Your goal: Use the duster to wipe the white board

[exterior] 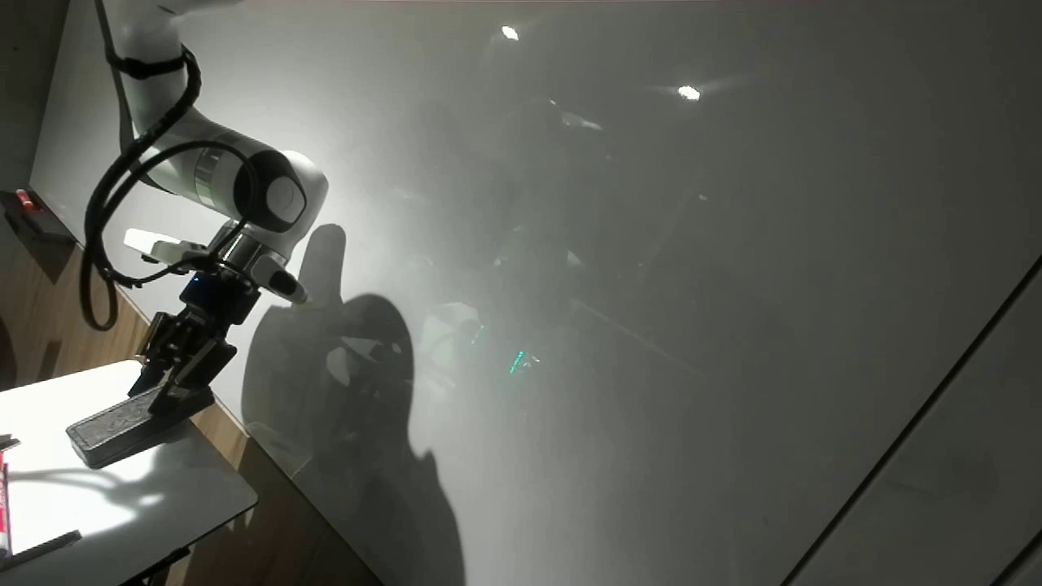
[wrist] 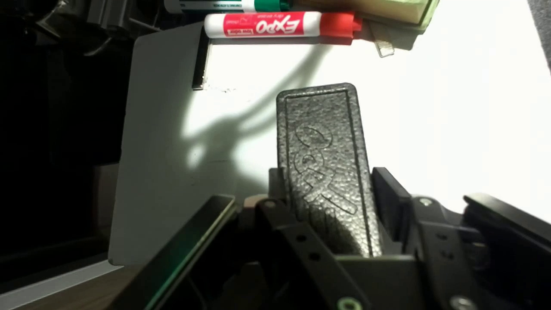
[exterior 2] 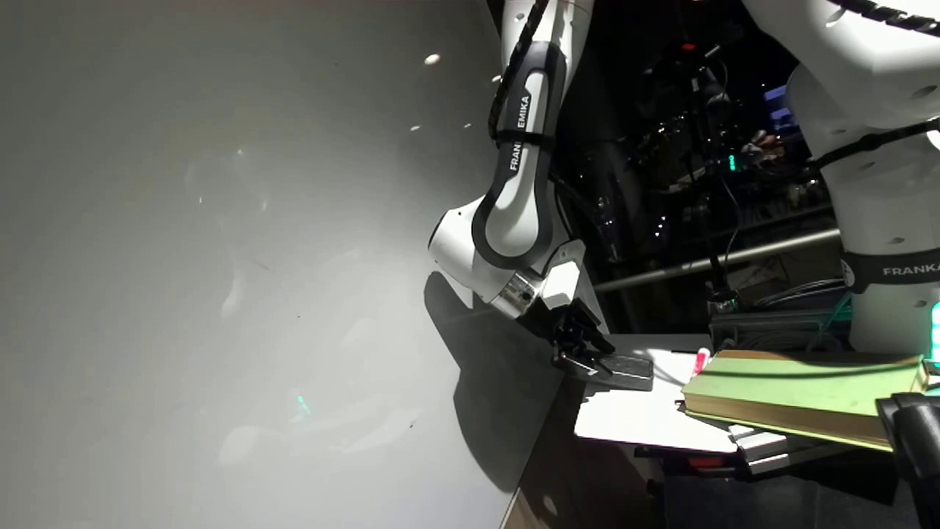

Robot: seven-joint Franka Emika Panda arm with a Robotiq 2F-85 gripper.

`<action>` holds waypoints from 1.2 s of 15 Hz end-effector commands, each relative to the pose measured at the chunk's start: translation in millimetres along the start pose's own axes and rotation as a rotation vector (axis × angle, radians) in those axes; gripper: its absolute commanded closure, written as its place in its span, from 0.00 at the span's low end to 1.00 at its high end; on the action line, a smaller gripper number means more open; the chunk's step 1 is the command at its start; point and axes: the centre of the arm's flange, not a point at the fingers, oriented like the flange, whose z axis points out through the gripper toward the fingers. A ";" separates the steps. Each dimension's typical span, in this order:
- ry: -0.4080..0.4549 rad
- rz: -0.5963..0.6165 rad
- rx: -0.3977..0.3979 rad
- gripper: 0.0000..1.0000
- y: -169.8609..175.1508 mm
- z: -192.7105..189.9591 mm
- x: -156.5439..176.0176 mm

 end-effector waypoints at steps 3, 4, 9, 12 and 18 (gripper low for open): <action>-0.044 0.000 0.022 0.22 7.7 -6.0 5.1; -0.042 -0.001 0.026 0.17 9.5 -8.9 3.3; 0.008 -0.025 0.098 0.00 20.8 -49.3 -22.4; 0.166 -0.048 0.176 0.00 30.6 -88.4 -61.0; 0.444 -0.128 0.204 0.00 41.5 -129.6 -142.9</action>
